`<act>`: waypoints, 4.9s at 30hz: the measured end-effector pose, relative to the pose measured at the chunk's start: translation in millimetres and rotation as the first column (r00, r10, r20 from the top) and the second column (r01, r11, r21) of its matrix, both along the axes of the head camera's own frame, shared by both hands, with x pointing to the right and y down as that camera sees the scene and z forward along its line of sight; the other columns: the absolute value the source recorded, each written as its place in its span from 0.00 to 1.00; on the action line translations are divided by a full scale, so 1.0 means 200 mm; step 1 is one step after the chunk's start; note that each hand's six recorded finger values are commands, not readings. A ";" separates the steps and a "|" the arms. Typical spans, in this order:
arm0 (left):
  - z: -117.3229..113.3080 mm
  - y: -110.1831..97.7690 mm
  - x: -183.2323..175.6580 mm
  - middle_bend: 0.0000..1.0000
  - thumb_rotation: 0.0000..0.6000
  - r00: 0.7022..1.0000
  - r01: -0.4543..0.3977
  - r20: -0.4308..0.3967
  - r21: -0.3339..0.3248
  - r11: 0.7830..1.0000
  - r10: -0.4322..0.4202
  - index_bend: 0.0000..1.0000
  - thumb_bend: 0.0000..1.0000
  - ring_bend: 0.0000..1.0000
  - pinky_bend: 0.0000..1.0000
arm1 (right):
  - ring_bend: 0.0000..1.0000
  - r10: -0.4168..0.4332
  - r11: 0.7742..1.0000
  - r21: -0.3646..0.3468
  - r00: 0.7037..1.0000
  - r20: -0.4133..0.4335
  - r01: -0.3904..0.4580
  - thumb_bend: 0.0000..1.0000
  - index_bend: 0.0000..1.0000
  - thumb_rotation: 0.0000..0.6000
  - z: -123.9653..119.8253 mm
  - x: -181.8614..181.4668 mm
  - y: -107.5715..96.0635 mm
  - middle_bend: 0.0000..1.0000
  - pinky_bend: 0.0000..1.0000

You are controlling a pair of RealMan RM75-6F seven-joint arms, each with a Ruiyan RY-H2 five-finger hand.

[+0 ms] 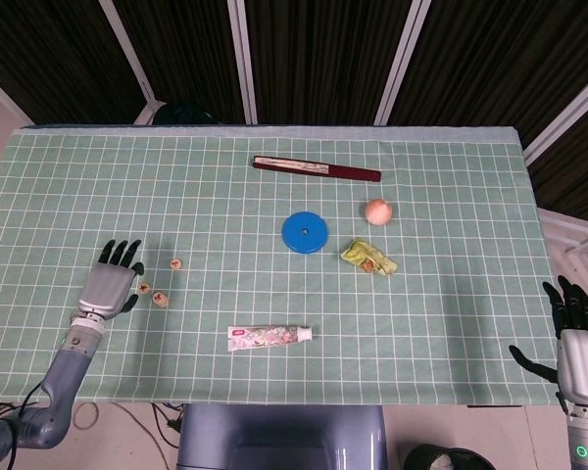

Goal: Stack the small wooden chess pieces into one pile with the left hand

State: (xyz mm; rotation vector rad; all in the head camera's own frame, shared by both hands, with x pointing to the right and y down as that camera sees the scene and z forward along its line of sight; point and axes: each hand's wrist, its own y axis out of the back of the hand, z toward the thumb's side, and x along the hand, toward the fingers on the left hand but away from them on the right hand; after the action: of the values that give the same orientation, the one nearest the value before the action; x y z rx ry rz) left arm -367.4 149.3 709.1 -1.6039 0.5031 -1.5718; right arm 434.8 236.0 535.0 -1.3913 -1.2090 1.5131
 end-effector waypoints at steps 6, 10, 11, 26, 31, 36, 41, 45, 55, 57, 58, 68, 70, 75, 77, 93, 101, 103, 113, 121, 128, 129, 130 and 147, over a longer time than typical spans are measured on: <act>0.05 -0.02 0.01 0.00 1.00 1.000 0.005 0.007 -0.017 1.000 -0.005 0.40 0.28 0.00 0.00 | 0.00 0.002 1.000 0.001 1.000 -0.001 -0.002 0.23 0.08 1.00 0.00 0.00 0.00 0.01 0.00; 0.08 -0.02 0.02 0.00 1.00 1.000 0.003 0.013 -0.022 1.000 -0.003 0.40 0.28 0.00 0.00 | 0.00 0.003 1.000 0.001 1.000 -0.002 -0.003 0.23 0.08 1.00 0.00 0.01 0.00 0.01 0.00; 0.08 -0.02 0.02 0.00 1.00 1.000 0.002 0.014 -0.022 1.000 -0.002 0.40 0.28 0.00 0.00 | 0.00 0.004 1.000 0.000 1.000 -0.002 -0.004 0.23 0.08 1.00 0.00 0.01 0.00 0.01 0.00; 0.12 0.00 0.04 0.00 1.00 0.999 -0.016 0.034 -0.035 0.999 0.018 0.44 0.29 0.00 0.00 | 0.00 0.007 1.000 -0.001 1.000 -0.003 -0.007 0.23 0.08 1.00 0.00 0.01 0.00 0.01 0.00; 0.13 0.01 0.04 0.00 1.00 0.999 -0.022 0.047 -0.037 0.999 0.024 0.46 0.30 0.00 0.00 | 0.00 0.008 1.000 -0.001 1.000 -0.002 -0.008 0.23 0.08 1.00 0.00 0.01 0.00 0.01 0.00; 0.14 0.01 0.03 0.00 1.00 0.998 -0.024 0.054 -0.039 0.999 0.026 0.47 0.31 0.00 0.00 | 0.00 0.011 1.000 0.001 1.000 -0.003 -0.011 0.23 0.08 1.00 0.00 0.01 0.00 0.01 0.00; 0.14 0.01 0.04 0.00 1.00 0.998 -0.028 0.059 -0.038 0.999 0.030 0.47 0.31 0.00 0.00 | 0.00 0.012 1.000 0.001 1.000 -0.003 -0.012 0.23 0.08 1.00 0.00 0.01 0.00 0.01 0.00; 0.14 0.02 0.04 0.00 1.00 0.997 -0.028 0.064 -0.037 0.999 0.030 0.46 0.31 0.00 0.00 | 0.00 0.012 1.000 0.000 1.000 -0.004 -0.012 0.23 0.08 1.00 0.00 0.01 0.00 0.01 0.00; 0.15 0.02 0.04 0.00 1.00 0.997 -0.031 0.074 -0.040 0.999 0.034 0.47 0.31 0.00 0.00 | 0.00 0.013 1.000 -0.002 1.000 -0.003 -0.013 0.23 0.08 1.00 0.00 0.01 0.00 0.01 0.00; 0.15 0.02 0.05 0.00 1.00 0.997 -0.032 0.073 -0.040 0.999 0.034 0.49 0.31 0.00 0.00 | 0.00 0.014 1.000 -0.001 1.000 -0.002 -0.014 0.23 0.08 1.00 0.00 0.01 0.00 0.01 0.00; 0.15 0.02 0.05 0.00 1.00 0.997 -0.032 0.072 -0.039 0.999 0.034 0.49 0.32 0.00 0.00 | 0.00 0.014 1.000 -0.001 1.000 -0.002 -0.014 0.23 0.08 1.00 0.00 0.01 0.00 0.01 0.00; 0.11 0.00 0.03 0.00 1.00 0.998 -0.017 0.061 -0.024 1.000 0.018 0.49 0.32 0.00 0.00 | 0.00 0.012 1.000 -0.001 1.000 0.000 -0.012 0.23 0.08 1.00 0.00 0.01 0.00 0.01 0.00; 0.09 -0.01 0.04 0.00 1.00 0.999 -0.016 0.052 -0.016 1.000 0.017 0.48 0.32 0.00 0.00 | 0.00 0.012 1.000 -0.002 1.000 0.000 -0.012 0.23 0.08 1.00 0.00 0.01 0.00 0.01 0.00; 0.05 -0.02 0.06 0.00 1.00 1.000 -0.019 0.023 -0.005 1.000 0.019 0.48 0.32 0.00 0.00 | 0.00 0.011 1.000 -0.002 1.000 -0.001 -0.011 0.23 0.08 1.00 0.00 0.01 0.00 0.01 0.00; 0.04 -0.02 0.08 0.00 1.00 1.000 -0.023 0.008 -0.003 1.000 0.023 0.48 0.32 0.00 0.00 | 0.00 0.012 1.000 -0.001 1.000 -0.002 -0.012 0.23 0.08 1.00 0.00 0.01 0.00 0.01 0.00; -0.04 0.03 0.18 0.00 1.00 0.996 -0.068 -0.054 -0.015 0.998 0.067 0.47 0.32 0.00 0.00 | 0.00 0.013 1.000 0.002 1.000 -0.002 -0.013 0.23 0.08 1.00 0.00 0.01 0.00 0.01 0.00; -0.03 0.06 0.18 0.00 1.00 0.996 -0.076 -0.038 -0.022 0.997 0.075 0.46 0.32 0.00 0.00 | 0.00 0.013 1.000 0.003 1.000 -0.001 -0.013 0.23 0.08 1.00 0.00 0.01 0.00 0.01 0.00; -0.02 0.06 0.19 0.00 1.00 0.996 -0.079 -0.039 -0.024 0.997 0.078 0.46 0.32 0.00 0.00 | 0.00 0.014 1.000 0.002 1.000 -0.001 -0.014 0.23 0.08 1.00 0.00 0.01 0.00 0.01 0.00; 0.00 0.08 0.20 0.00 1.00 0.995 -0.093 -0.034 -0.026 0.995 0.092 0.45 0.32 0.00 0.00 | 0.00 0.013 1.000 0.001 1.000 -0.001 -0.013 0.23 0.08 1.00 0.00 0.01 0.00 0.01 0.00; 0.00 0.08 0.21 0.00 1.00 0.995 -0.098 -0.035 -0.024 0.995 0.097 0.44 0.32 0.00 0.00 | 0.00 0.011 1.000 0.001 1.000 -0.002 -0.011 0.23 0.08 1.00 0.00 0.01 0.00 0.01 0.00; -0.01 0.08 0.20 0.00 1.00 0.995 -0.097 -0.029 -0.021 0.995 0.096 0.42 0.32 0.00 0.00 | 0.00 0.010 1.000 -0.001 1.000 -0.005 -0.010 0.23 0.08 1.00 0.00 0.01 0.00 0.01 0.00; -0.01 0.08 0.20 0.00 1.00 0.995 -0.097 -0.028 -0.020 0.995 0.096 0.41 0.32 0.00 0.00 | 0.00 0.010 1.000 0.000 1.000 -0.005 -0.010 0.23 0.08 1.00 0.00 0.01 0.00 0.01 0.00; -0.01 0.08 0.20 0.00 1.00 0.995 -0.097 -0.027 -0.020 0.995 0.097 0.40 0.32 0.00 0.00 | 0.00 0.010 1.000 0.001 1.000 -0.005 -0.010 0.23 0.08 1.00 0.00 0.01 0.00 0.01 0.00; -0.16 -0.03 0.26 0.00 1.00 0.993 -0.101 -0.053 0.034 0.994 0.103 0.37 0.25 0.00 0.00 | 0.00 0.012 1.000 0.013 1.000 -0.008 -0.011 0.23 0.08 1.00 -0.01 0.01 0.00 0.01 0.00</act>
State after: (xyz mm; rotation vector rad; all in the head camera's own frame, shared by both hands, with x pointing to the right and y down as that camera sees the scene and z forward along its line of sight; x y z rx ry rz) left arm -315.0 143.5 677.4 -1.6272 0.4651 -1.4414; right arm 436.8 235.2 533.5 -1.3707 -1.2216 1.5150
